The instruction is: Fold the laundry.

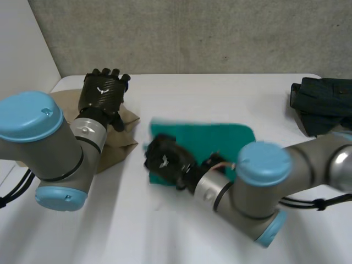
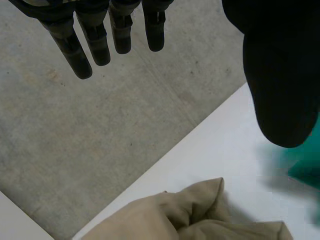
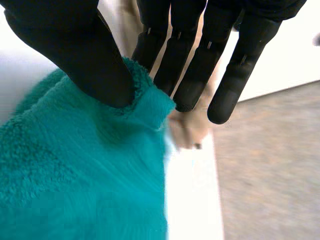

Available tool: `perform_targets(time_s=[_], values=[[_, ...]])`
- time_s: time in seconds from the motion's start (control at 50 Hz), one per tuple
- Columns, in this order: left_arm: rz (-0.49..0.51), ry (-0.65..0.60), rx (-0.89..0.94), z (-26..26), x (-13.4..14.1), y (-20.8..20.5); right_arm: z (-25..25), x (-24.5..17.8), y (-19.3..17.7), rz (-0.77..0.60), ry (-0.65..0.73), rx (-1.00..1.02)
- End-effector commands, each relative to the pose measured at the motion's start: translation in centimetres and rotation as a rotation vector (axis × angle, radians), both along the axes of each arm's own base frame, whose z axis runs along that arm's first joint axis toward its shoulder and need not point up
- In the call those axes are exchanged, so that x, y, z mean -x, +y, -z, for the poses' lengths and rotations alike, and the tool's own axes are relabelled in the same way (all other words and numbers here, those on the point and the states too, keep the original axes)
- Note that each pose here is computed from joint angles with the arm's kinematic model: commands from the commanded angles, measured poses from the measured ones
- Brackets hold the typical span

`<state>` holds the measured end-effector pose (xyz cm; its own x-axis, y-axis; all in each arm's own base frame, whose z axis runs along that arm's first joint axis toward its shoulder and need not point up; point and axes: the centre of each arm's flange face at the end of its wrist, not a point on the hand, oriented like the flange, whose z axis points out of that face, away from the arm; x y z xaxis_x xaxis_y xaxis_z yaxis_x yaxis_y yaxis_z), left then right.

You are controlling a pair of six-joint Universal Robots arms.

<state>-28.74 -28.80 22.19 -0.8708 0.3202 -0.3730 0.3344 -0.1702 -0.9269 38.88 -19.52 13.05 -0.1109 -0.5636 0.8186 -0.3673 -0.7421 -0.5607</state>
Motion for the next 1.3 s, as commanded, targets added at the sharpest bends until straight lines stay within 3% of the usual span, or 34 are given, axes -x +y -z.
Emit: perform_targets(time_s=[0.02, 0.12, 0.24, 0.34, 0.46, 0.58, 0.64, 0.76, 0.78, 0.84, 0.86, 0.96, 1.06, 1.14, 1.16, 1.24, 1.3], values=[[0.005, -0.007, -0.012, 0.5, 0.1, 0.2, 0.5, 0.8, -0.3, 0.148, 0.055, -0.071], [0.007, 0.0, 0.002, 0.1, 0.2, 0.0, -4.4, 4.4, -3.8, 0.326, -0.155, -0.248], [0.013, 0.004, 0.01, -0.2, 0.4, 0.2, -5.4, 7.7, -5.7, 0.452, -0.318, -0.503], [0.037, 0.001, 0.004, 0.0, 1.1, 0.9, -2.9, 10.9, -6.5, 0.576, -0.232, -0.578], [0.048, -0.003, -0.004, 0.3, 1.4, 1.3, 1.0, 15.6, -8.3, 0.741, -0.006, -0.488], [0.05, -0.001, 0.0, 0.0, 1.5, 1.5, 0.7, 17.5, -10.2, 0.867, 0.017, -0.358], [0.06, 0.004, 0.008, -0.3, 1.8, 1.8, -1.9, 16.4, -10.8, 0.837, -0.08, -0.248], [0.067, 0.02, 0.036, -1.6, 1.7, 2.4, -7.1, 10.8, -8.0, 0.636, -0.228, -0.15], [0.067, 0.022, 0.039, -1.7, 1.7, 2.4, -6.4, 8.0, -5.8, 0.525, -0.202, -0.165], [0.064, 0.023, 0.038, -1.9, 1.6, 2.5, -4.4, 5.2, -3.1, 0.393, -0.14, -0.19], [0.064, 0.023, 0.035, -1.8, 1.6, 2.6, -2.9, 3.7, -1.0, 0.288, -0.085, -0.193], [0.063, 0.055, -0.005, -1.3, 1.4, 2.8, 0.3, 2.4, 1.9, 0.135, 0.041, -0.192], [0.071, 0.11, -0.022, -1.5, 1.7, 2.7, -0.4, 2.4, 1.8, 0.155, 0.01, -0.234], [0.111, 0.155, -0.021, -2.2, 2.8, 3.5, -3.5, 4.1, -1.6, 0.328, -0.16, -0.344], [0.125, 0.159, -0.025, -2.3, 3.3, 3.8, -5.1, 5.3, -3.2, 0.403, -0.255, -0.405], [0.193, 0.164, -0.08, -1.8, 5.3, 5.6, -7.7, 7.6, -5.2, 0.495, -0.465, -0.589], [0.232, 0.179, -0.154, -0.8, 6.7, 6.8, -7.6, 8.0, -5.3, 0.522, -0.503, -0.704]])
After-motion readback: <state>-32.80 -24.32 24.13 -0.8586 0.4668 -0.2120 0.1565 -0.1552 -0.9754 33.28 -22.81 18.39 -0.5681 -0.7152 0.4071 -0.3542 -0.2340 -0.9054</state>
